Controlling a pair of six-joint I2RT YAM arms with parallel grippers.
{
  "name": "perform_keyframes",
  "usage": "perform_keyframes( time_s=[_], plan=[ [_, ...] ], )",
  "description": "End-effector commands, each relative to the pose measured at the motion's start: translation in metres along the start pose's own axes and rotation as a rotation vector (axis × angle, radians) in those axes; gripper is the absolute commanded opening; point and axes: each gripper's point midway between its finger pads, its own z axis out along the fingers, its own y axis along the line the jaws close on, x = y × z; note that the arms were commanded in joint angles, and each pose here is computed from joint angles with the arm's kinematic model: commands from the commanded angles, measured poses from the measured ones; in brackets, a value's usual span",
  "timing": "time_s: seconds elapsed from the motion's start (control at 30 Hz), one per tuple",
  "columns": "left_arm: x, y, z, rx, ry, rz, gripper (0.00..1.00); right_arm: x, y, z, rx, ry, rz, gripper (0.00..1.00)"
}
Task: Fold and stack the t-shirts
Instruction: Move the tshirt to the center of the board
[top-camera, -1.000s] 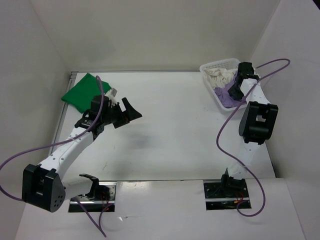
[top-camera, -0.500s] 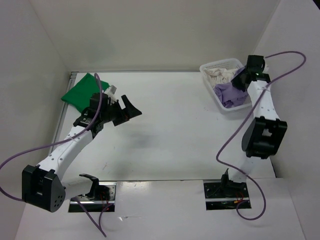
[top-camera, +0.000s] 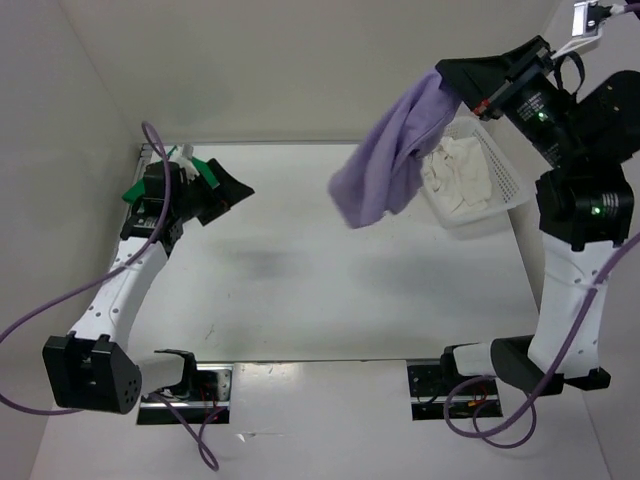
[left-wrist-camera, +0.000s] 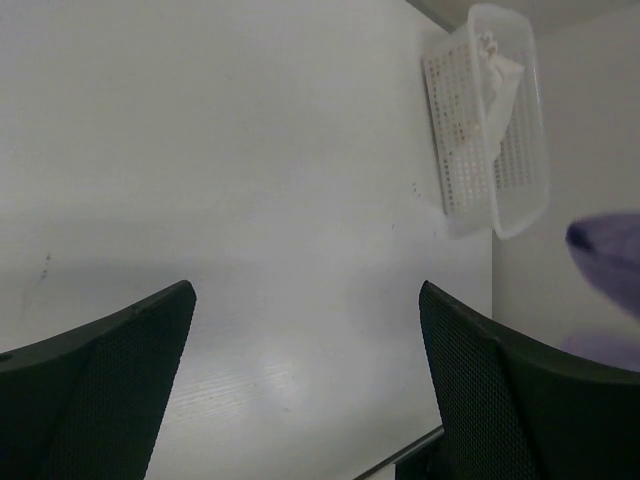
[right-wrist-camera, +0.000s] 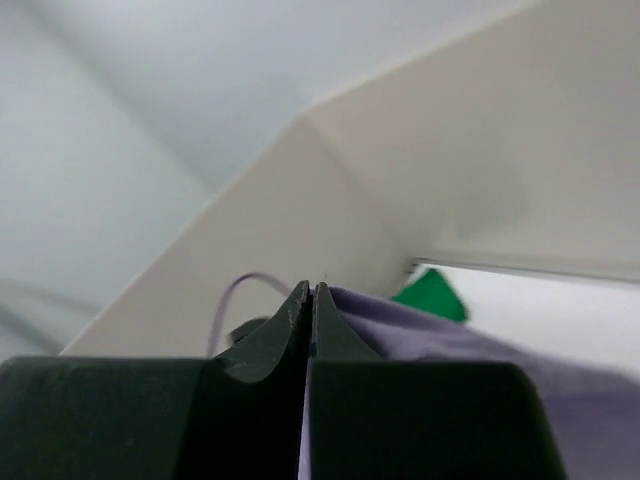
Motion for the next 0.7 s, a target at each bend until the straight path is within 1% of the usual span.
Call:
perform_keyframes(
  time_s=[0.0, 0.07, 0.1, 0.17, 0.2, 0.23, 0.27, 0.3, 0.37, 0.4, 0.47, 0.5, 0.53, 0.57, 0.6, 0.63, 0.67],
  plan=[
    [-0.031, -0.004, -0.010, 0.018, -0.057, 0.030, 0.99, 0.002, 0.076, -0.020, -0.292, 0.078, 0.039, 0.00],
    [-0.036, 0.000, -0.012, 0.022, -0.050, 0.024, 0.99, 0.010, 0.068, -0.015, -0.283, 0.107, 0.075, 0.00],
    [-0.043, 0.008, -0.015, 0.004, -0.072, 0.012, 0.99, 0.026, 0.042, 0.002, -0.241, 0.144, 0.110, 0.00],
    [-0.047, 0.018, -0.015, -0.020, -0.075, 0.003, 0.99, 0.054, 0.019, 0.010, -0.225, 0.208, 0.169, 0.00],
    [-0.050, 0.019, -0.017, -0.026, -0.081, 0.011, 0.99, 0.093, -0.021, 0.027, -0.164, 0.279, 0.232, 0.00],
    [-0.051, 0.023, -0.018, -0.037, -0.080, 0.017, 0.99, 0.112, -0.034, 0.028, -0.143, 0.313, 0.257, 0.00],
    [-0.058, 0.028, -0.021, -0.062, -0.103, 0.012, 0.99, 0.129, -0.056, 0.035, -0.078, 0.319, 0.274, 0.00],
    [-0.061, 0.032, -0.022, -0.075, -0.115, 0.008, 0.99, 0.168, -0.097, 0.038, 0.020, 0.376, 0.293, 0.00],
    [-0.062, 0.040, -0.018, -0.091, -0.109, -0.005, 0.99, 0.208, -0.144, 0.045, 0.114, 0.432, 0.317, 0.00],
    [-0.061, 0.042, -0.016, -0.096, -0.102, -0.010, 0.99, 0.239, -0.170, 0.042, 0.176, 0.487, 0.337, 0.00],
    [-0.061, 0.047, -0.010, -0.086, -0.093, -0.015, 0.99, 0.272, -0.200, 0.044, 0.230, 0.542, 0.344, 0.14],
    [-0.061, 0.048, -0.007, -0.080, -0.086, -0.016, 0.99, 0.280, -0.221, 0.042, 0.303, 0.546, 0.306, 0.20],
    [-0.056, 0.050, -0.005, -0.077, -0.071, -0.022, 0.99, 0.292, -0.229, 0.039, 0.344, 0.574, 0.299, 0.29],
    [-0.050, 0.049, -0.001, -0.073, -0.051, -0.002, 0.99, 0.305, -0.235, 0.030, 0.386, 0.624, 0.301, 0.42],
    [-0.046, 0.049, 0.002, -0.093, -0.045, 0.023, 0.99, 0.312, -0.244, 0.024, 0.440, 0.633, 0.282, 0.45],
    [-0.041, 0.049, 0.004, -0.107, -0.035, 0.052, 0.99, 0.310, -0.240, 0.020, 0.454, 0.628, 0.261, 0.47],
    [-0.034, 0.053, 0.006, -0.147, -0.025, 0.076, 0.99, 0.321, -0.236, 0.009, 0.480, 0.665, 0.251, 0.51]
  ],
)
